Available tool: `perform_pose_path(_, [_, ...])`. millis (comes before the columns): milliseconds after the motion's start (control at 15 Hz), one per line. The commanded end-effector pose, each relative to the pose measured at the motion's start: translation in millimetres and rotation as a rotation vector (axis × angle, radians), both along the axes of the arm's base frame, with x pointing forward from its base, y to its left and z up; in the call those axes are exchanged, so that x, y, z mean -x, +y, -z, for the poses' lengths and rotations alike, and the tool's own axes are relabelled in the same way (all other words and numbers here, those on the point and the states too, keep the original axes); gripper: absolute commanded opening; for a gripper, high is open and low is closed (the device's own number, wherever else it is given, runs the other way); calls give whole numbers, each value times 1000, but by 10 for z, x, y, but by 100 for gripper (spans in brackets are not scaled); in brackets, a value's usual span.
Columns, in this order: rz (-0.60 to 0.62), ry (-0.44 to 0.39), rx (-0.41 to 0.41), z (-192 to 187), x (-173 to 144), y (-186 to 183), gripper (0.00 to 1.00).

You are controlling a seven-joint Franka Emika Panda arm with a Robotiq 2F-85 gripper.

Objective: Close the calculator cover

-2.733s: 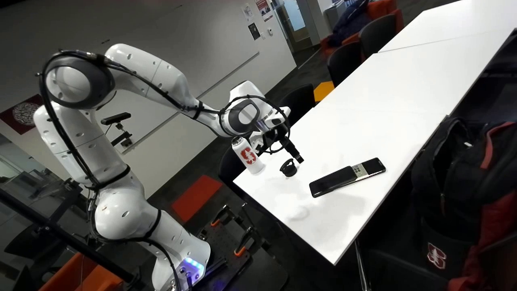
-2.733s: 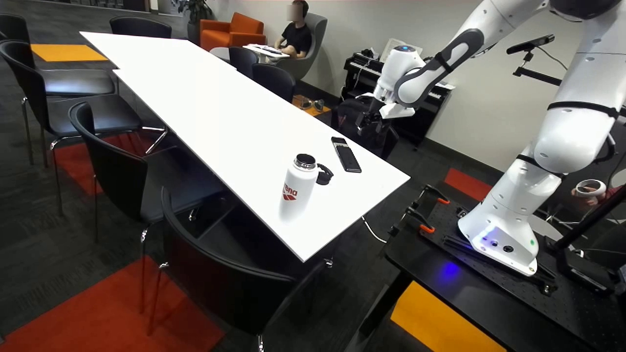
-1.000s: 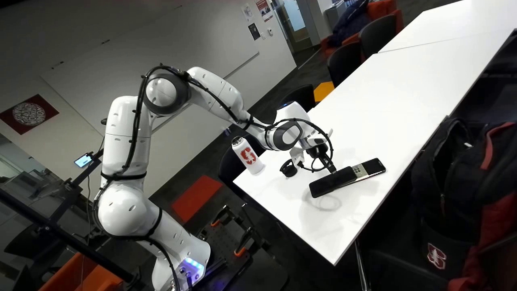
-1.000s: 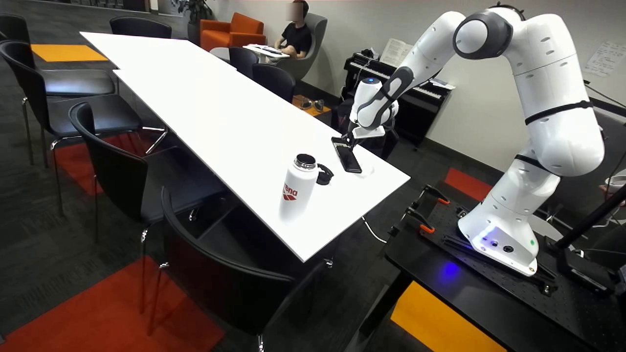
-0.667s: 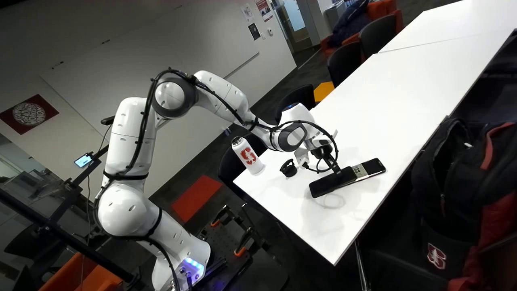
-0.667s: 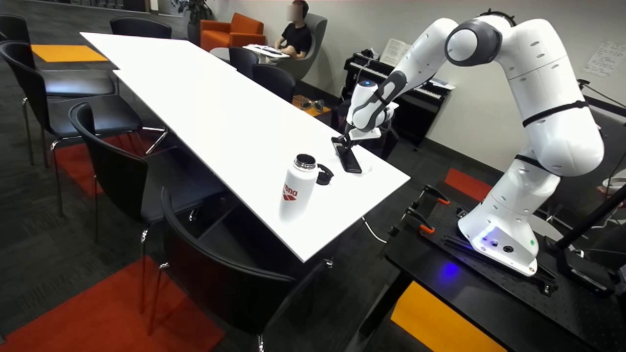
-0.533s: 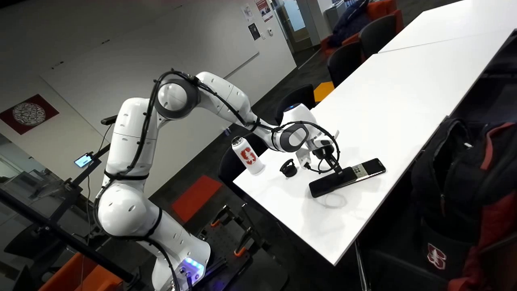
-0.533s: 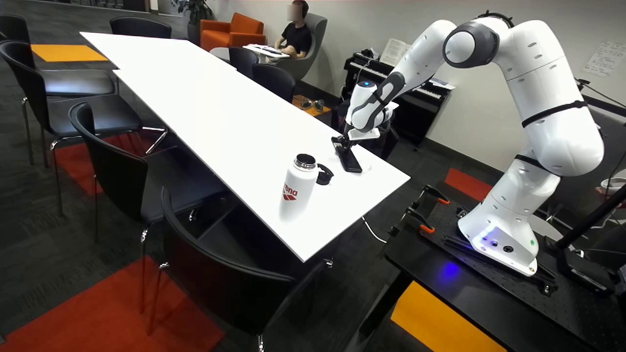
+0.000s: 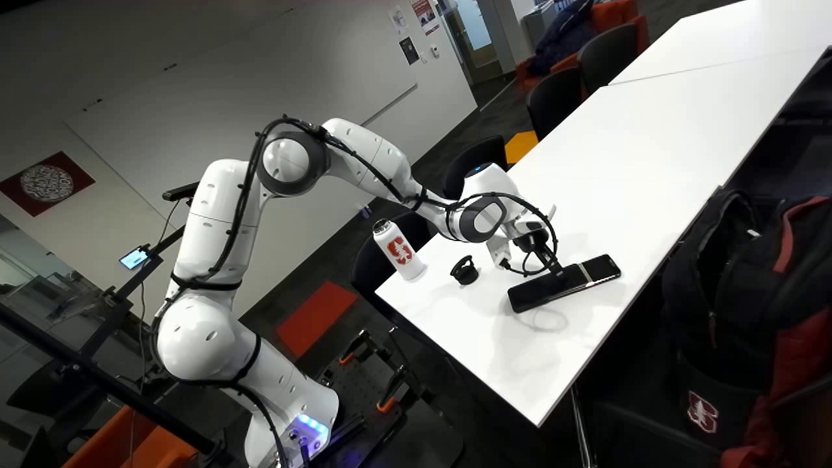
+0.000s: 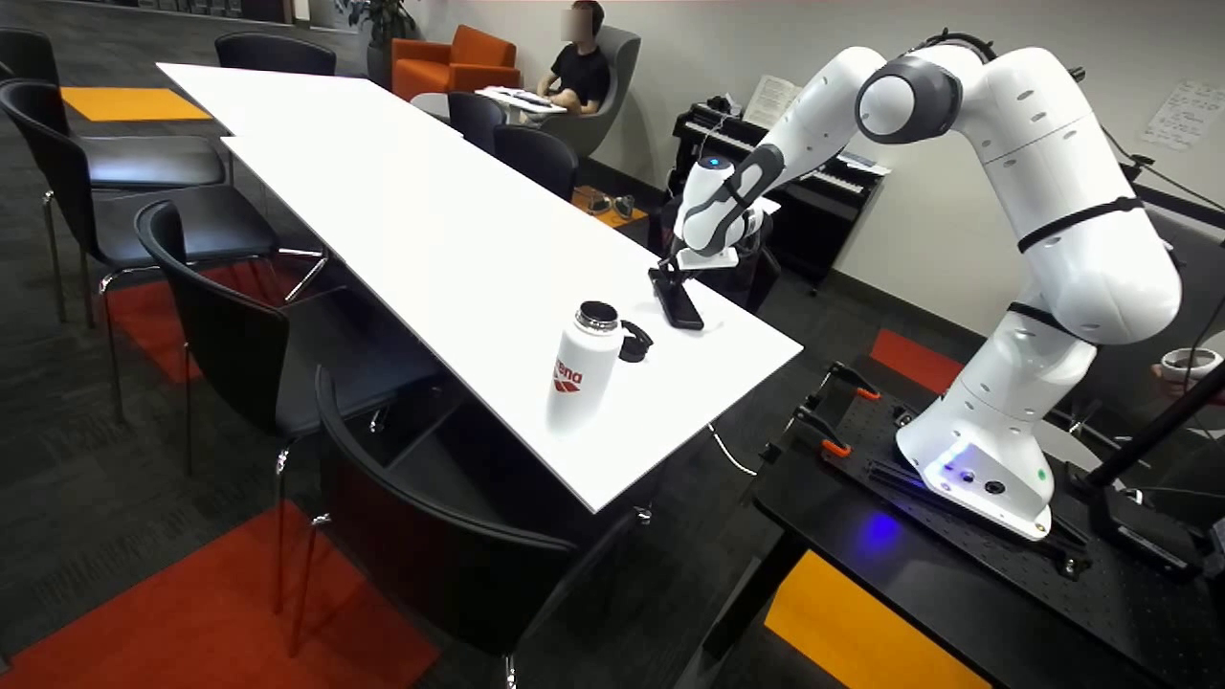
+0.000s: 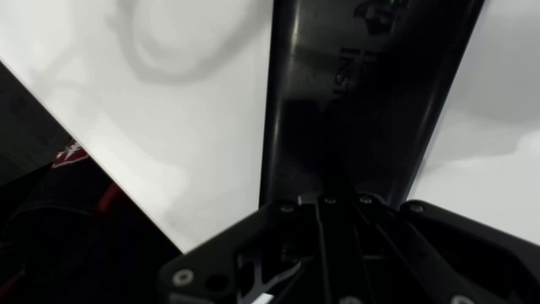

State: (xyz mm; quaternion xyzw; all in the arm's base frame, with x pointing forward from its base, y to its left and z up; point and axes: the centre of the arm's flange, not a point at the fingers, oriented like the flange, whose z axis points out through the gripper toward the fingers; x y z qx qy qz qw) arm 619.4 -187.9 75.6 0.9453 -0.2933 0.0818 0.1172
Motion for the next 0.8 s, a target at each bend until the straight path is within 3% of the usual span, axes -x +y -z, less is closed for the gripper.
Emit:
perform_pose_path(0, [35, -4, 16, 78, -133, -167, 0])
perform_pose_path(733, [144, -49, 70, 33, -363, -738, 0])
